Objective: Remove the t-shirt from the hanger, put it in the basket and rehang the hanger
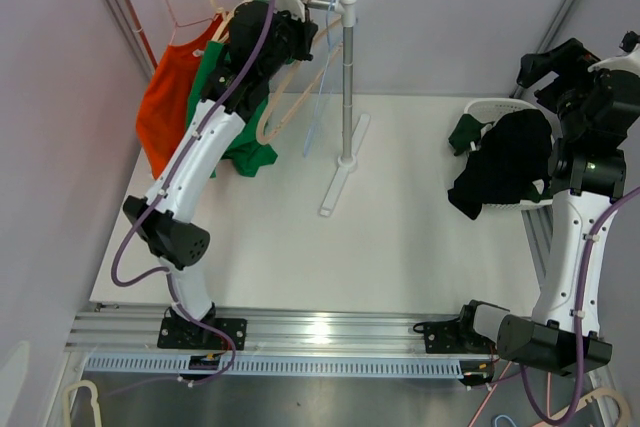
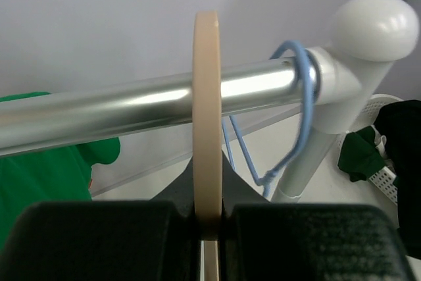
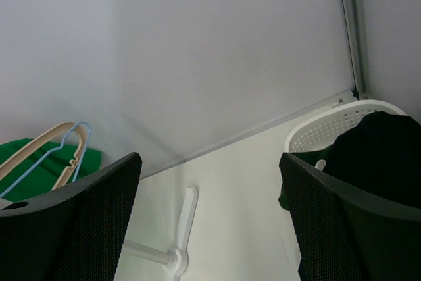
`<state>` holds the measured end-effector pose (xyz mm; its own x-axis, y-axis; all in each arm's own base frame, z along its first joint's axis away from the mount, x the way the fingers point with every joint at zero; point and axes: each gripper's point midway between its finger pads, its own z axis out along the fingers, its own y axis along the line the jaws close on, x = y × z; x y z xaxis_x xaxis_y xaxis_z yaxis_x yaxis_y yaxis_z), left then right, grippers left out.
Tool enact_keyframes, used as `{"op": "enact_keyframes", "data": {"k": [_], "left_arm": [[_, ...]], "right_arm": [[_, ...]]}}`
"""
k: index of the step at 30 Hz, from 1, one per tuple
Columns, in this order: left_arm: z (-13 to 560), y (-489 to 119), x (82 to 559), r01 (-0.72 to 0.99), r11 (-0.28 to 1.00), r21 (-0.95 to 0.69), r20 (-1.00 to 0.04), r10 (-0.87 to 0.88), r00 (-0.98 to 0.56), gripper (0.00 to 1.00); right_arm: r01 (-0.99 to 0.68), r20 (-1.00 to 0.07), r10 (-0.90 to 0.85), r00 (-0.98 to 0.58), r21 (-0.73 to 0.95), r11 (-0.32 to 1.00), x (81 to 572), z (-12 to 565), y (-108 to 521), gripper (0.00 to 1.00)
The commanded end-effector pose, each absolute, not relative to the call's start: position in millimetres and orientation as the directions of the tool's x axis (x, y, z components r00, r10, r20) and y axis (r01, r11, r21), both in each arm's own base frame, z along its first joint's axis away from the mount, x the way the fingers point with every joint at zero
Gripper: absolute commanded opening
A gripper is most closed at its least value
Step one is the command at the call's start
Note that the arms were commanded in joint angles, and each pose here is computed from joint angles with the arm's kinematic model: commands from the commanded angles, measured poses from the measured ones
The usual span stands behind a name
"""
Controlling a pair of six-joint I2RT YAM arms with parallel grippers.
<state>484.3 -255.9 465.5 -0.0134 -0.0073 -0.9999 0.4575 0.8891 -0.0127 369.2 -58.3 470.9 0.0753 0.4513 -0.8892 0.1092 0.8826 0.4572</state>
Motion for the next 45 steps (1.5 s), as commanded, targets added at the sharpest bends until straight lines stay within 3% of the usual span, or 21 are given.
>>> {"op": "enact_keyframes", "data": {"k": [1, 3, 7, 9, 14, 17, 20, 23, 28, 34, 45], "left_arm": [[495, -261, 477, 0.454, 0.890, 0.031, -0.998, -0.001, 0.070, 0.01], [496, -261, 473, 0.462, 0.887, 0.021, -0.998, -0.008, 0.061, 0.02], [495, -262, 465, 0.483, 0.876, 0.018, -0.999, -0.002, 0.041, 0.15], [501, -256, 458, 0.472, 0.881, 0.014, -0.999, -0.007, 0.043, 0.31], [521, -239, 431, 0.471, 0.882, 0.012, -0.999, -0.013, 0.051, 0.49], [532, -224, 404, 0.471, 0.882, 0.007, -0.998, -0.026, 0.064, 0.72], [544, -210, 388, 0.473, 0.881, -0.030, -0.993, -0.080, 0.087, 0.79], [557, -188, 375, 0.474, 0.879, -0.049, -0.988, -0.112, 0.105, 0.80], [562, -136, 387, 0.334, 0.942, -0.021, -0.991, -0.063, 0.116, 0.85], [538, -79, 434, 0.168, 0.982, -0.085, -0.996, -0.090, 0.025, 0.81], [510, -65, 479, 0.112, 0.992, -0.061, -0.998, -0.058, -0.025, 0.81]], "right_arm": [[0.061, -0.888, 0.449, 0.102, 0.456, 0.888, 363, 485, -50, 0.90], [0.066, -0.889, 0.448, 0.096, 0.455, 0.888, 363, 481, -50, 0.90], [0.060, -0.886, 0.458, 0.074, 0.463, 0.885, 368, 474, -49, 0.90], [0.052, -0.884, 0.463, 0.063, 0.466, 0.883, 370, 471, -47, 0.91], [0.037, -0.883, 0.467, 0.052, 0.469, 0.882, 372, 468, -43, 0.91], [0.015, -0.885, 0.463, 0.044, 0.464, 0.886, 374, 467, -37, 0.91], [-0.007, -0.890, 0.456, 0.030, 0.456, 0.890, 375, 465, -32, 0.91], [-0.030, -0.898, 0.440, 0.003, 0.439, 0.898, 378, 459, -25, 0.92], [-0.070, -0.904, 0.428, -0.024, 0.428, 0.901, 382, 456, -17, 0.93], [-0.121, -0.910, 0.414, -0.027, 0.414, 0.902, 380, 464, -7, 0.93], [-0.154, -0.907, 0.421, 0.001, 0.416, 0.896, 380, 468, -3, 0.94]]}}
